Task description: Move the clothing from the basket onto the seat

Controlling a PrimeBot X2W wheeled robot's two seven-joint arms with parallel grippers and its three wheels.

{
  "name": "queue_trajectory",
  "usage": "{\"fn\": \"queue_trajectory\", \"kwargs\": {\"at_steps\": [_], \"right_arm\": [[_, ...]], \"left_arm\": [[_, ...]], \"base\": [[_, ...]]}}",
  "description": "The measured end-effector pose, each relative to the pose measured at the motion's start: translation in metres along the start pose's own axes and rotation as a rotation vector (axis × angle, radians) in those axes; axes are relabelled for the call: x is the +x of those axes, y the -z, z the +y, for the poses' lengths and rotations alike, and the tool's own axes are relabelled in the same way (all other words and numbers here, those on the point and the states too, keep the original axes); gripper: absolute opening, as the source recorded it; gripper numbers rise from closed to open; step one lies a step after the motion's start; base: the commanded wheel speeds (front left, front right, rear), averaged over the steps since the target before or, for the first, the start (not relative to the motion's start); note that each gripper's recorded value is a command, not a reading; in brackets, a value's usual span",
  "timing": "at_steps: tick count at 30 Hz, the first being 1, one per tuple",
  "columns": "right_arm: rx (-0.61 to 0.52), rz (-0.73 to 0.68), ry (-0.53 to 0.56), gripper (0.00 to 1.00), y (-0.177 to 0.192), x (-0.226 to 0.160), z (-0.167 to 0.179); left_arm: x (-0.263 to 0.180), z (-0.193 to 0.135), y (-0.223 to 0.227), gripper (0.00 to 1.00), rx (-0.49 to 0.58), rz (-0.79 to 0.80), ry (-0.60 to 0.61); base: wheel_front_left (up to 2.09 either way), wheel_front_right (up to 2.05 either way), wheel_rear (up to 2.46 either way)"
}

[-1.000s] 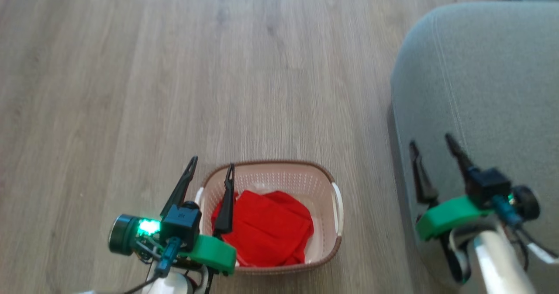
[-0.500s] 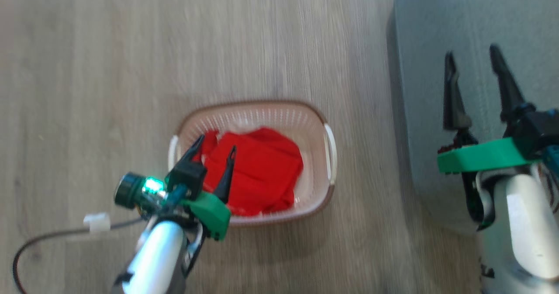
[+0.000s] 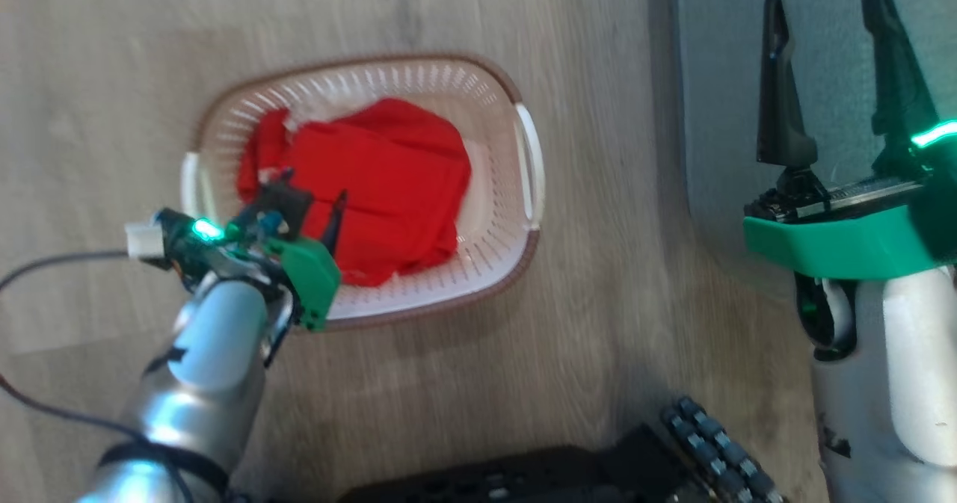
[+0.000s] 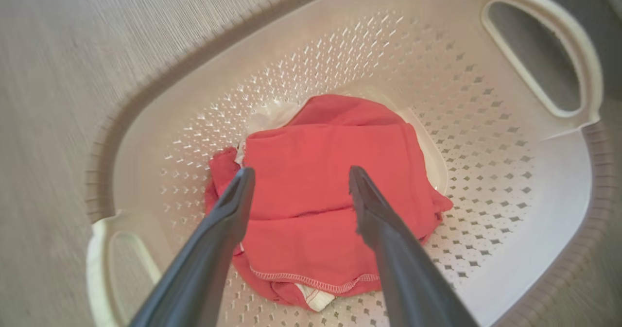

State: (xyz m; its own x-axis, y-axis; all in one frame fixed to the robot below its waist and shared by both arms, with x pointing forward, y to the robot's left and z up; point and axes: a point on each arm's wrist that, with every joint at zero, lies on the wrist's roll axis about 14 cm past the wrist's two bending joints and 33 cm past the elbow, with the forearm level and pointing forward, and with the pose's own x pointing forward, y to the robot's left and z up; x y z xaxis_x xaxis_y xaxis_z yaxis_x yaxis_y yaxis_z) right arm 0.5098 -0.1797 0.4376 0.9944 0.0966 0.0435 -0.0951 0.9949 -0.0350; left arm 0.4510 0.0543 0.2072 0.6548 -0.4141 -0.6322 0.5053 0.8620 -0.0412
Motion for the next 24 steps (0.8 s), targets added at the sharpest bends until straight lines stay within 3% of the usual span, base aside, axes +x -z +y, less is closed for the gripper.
{"fn": "queue_trajectory", "kwargs": {"at_steps": [5,17,24], "right_arm": [[0.043,0.057,0.029,1.0,0.025,-0.005,-0.009],[0.043,0.105,0.05,1.0,0.048,-0.011,-0.02],[0.038,0.132,0.042,1.0,0.062,-0.012,-0.018]], "left_arm": [[0.029,-0.002,0.032,1.0,0.003,0.108,0.03],[0.083,0.011,0.075,1.0,0.102,0.27,0.024],[0.088,-0.004,0.11,1.0,0.134,0.39,0.093]], "base": [[0.0,0.0,0.0],[0.0,0.0,0.0],[0.0,0.0,0.0]]}}
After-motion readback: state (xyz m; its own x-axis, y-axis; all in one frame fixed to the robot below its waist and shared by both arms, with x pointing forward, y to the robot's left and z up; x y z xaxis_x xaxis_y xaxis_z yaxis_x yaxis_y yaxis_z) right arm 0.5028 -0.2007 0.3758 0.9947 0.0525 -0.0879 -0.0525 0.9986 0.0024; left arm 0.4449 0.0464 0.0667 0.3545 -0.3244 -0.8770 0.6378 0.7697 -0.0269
